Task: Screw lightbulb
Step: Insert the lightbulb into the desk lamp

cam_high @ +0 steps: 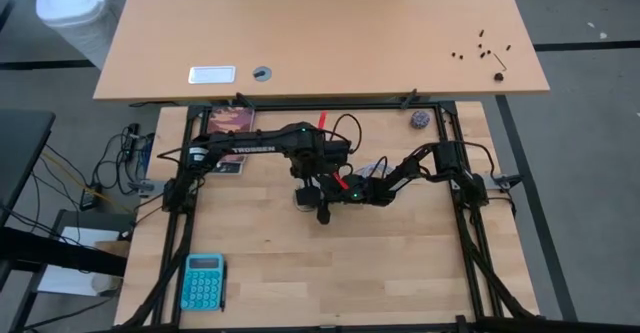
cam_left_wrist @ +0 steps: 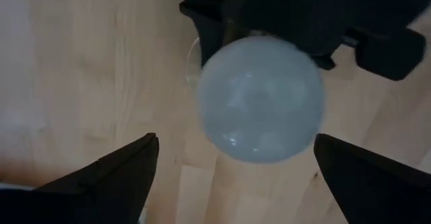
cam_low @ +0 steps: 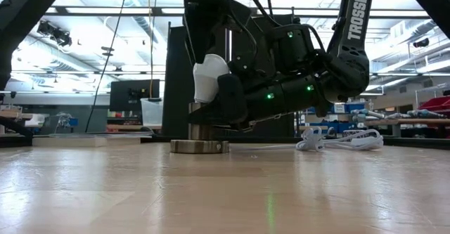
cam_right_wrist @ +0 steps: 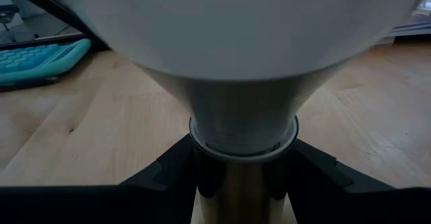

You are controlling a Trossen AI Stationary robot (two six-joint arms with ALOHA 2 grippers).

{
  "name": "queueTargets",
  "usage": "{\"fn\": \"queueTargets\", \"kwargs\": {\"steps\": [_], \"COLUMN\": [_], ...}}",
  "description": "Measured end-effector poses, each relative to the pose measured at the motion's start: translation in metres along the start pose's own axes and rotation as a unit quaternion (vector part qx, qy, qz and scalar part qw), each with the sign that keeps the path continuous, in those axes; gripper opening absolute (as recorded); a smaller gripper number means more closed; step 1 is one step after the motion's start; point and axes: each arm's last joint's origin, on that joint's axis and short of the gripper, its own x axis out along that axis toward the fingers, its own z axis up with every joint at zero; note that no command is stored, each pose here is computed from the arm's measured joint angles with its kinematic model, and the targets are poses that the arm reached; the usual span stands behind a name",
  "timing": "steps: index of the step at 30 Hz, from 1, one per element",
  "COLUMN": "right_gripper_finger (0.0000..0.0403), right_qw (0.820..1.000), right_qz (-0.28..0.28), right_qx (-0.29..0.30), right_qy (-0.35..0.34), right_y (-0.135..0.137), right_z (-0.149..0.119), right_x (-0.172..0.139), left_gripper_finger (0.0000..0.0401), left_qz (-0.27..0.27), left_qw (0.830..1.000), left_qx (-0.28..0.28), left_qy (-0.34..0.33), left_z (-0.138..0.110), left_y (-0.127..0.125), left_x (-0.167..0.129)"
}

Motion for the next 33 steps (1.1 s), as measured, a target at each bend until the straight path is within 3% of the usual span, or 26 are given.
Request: {"fn": "queueTargets", "kwargs": {"steps": [15,21,27,33], "right_gripper_finger": [0.0186,0.0186,0.0186,0.0186], "right_qw": [1.0,1.0,1.0,1.0], "right_qz": [0.0,0.0,0.0,0.0], "right_qx": [0.014,0.012,0.011,-0.001], "right_qy": [-0.001,-0.001,0.0,0.001], "right_y": [0.0,0.0,0.0,0.0], "right_z": [0.0,0.0,0.0,0.0], "right_x": [0.0,0.0,0.0,0.0], "left_gripper_finger": [0.0397,0.0397,0.0397,0.0397], "left_qz": [0.023,0.023,0.008,-0.02], "left_qw": [0.999,1.0,0.999,0.994], "left_qx": [0.027,0.018,-0.008,-0.012], "left_qy": [-0.007,-0.004,-0.041,-0.107], "left_z": [-0.013,-0.043,-0.088,-0.092], "left_y": [-0.005,0.001,0.006,-0.004], "left_x": [-0.015,-0.016,-0.004,0.011]}}
